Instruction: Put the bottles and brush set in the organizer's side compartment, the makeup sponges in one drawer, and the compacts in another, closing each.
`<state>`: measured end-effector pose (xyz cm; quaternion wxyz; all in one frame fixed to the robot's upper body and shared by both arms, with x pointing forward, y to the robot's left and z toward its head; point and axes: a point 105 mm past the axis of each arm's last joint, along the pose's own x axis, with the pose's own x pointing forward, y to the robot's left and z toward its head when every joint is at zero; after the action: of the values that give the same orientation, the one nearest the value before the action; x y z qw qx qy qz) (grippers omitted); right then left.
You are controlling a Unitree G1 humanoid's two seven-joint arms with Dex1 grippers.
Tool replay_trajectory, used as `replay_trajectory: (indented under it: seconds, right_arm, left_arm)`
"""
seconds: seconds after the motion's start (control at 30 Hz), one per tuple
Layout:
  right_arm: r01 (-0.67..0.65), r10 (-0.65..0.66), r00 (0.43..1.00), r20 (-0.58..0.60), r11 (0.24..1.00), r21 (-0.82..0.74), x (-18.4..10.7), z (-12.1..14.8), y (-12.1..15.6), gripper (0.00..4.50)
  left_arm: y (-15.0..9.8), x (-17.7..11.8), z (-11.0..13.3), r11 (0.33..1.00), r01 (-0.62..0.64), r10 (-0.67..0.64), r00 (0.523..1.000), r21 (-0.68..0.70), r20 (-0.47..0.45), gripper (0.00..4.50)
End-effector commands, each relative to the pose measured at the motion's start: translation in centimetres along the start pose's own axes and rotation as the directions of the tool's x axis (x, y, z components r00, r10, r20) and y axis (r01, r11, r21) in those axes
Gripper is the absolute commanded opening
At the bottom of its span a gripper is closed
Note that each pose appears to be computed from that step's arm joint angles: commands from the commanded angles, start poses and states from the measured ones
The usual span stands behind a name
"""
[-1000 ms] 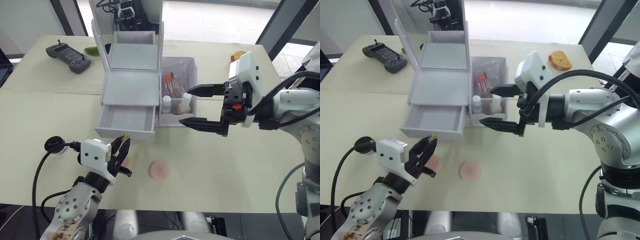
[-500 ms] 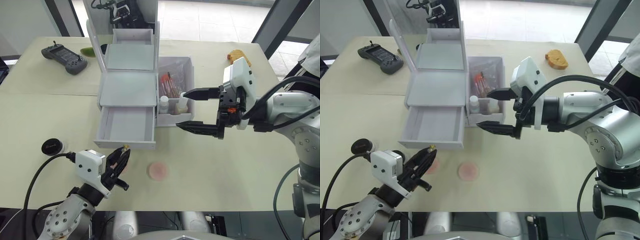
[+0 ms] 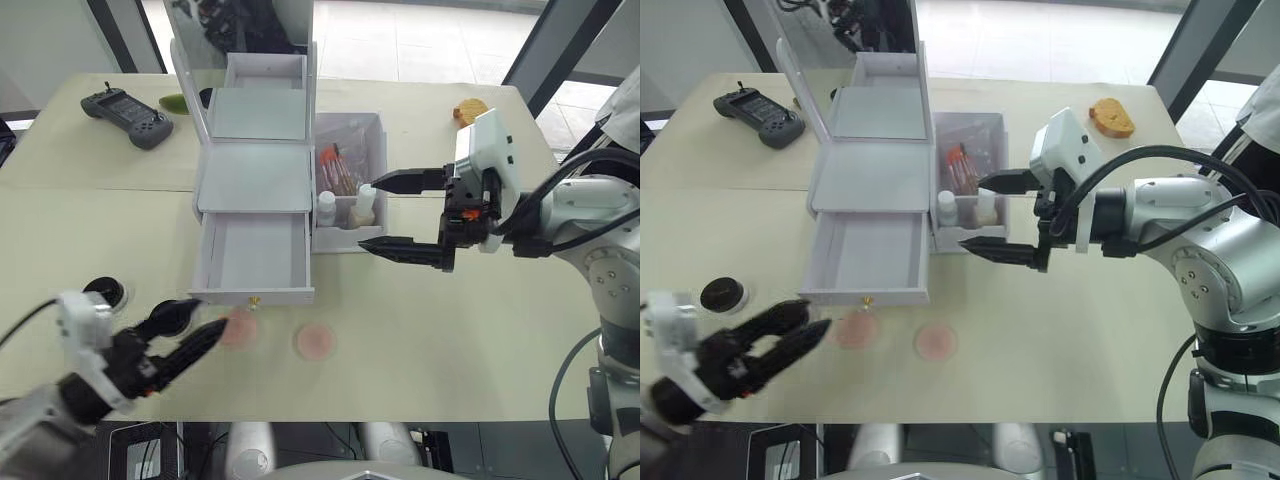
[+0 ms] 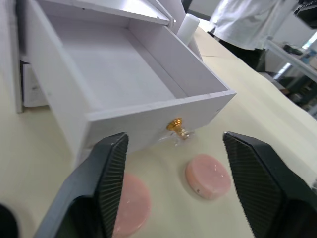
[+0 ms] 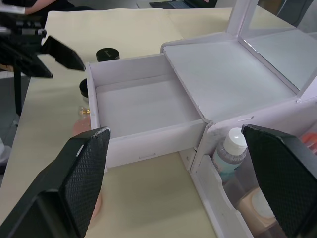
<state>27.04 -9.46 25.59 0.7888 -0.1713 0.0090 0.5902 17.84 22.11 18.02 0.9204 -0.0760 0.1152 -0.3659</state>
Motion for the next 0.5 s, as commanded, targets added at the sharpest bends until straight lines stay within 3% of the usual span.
replay_trajectory:
  seconds: [0.03, 0.2, 0.33, 0.4, 0.5]
  right_arm:
    - [0.032, -0.033, 0.999, -0.006, 0.998, -0.05, -1.4, 0.5, -0.4, 4.5]
    - [0.129, -0.133, 0.988, -0.073, 0.99, -0.06, -4.4, -0.9, -0.4, 4.5]
    - [0.245, -0.247, 0.963, -0.105, 0.969, -0.032, -7.6, -2.9, -0.2, 4.5]
    - [0.326, -0.318, 0.937, -0.145, 0.945, 0.031, -10.0, -4.9, 0.0, 4.5]
    - [0.437, -0.406, 0.889, -0.212, 0.89, 0.127, -14.1, -7.8, 0.6, 4.5]
  left_arm:
    - [3.3, -1.7, 2.9, 0.997, 0.012, -0.009, 0.999, 0.079, -0.045, 4.49]
    - [9.4, -2.5, 6.4, 0.971, -0.06, 0.086, 0.991, 0.232, -0.101, 4.49]
    - [12.0, -1.8, 6.7, 0.947, -0.078, 0.125, 0.983, 0.312, -0.135, 4.49]
    - [13.9, -2.2, 7.7, 0.93, -0.127, 0.177, 0.977, 0.344, -0.118, 4.49]
    - [16.8, -3.6, 9.5, 0.916, -0.247, 0.267, 0.963, 0.315, -0.023, 4.49]
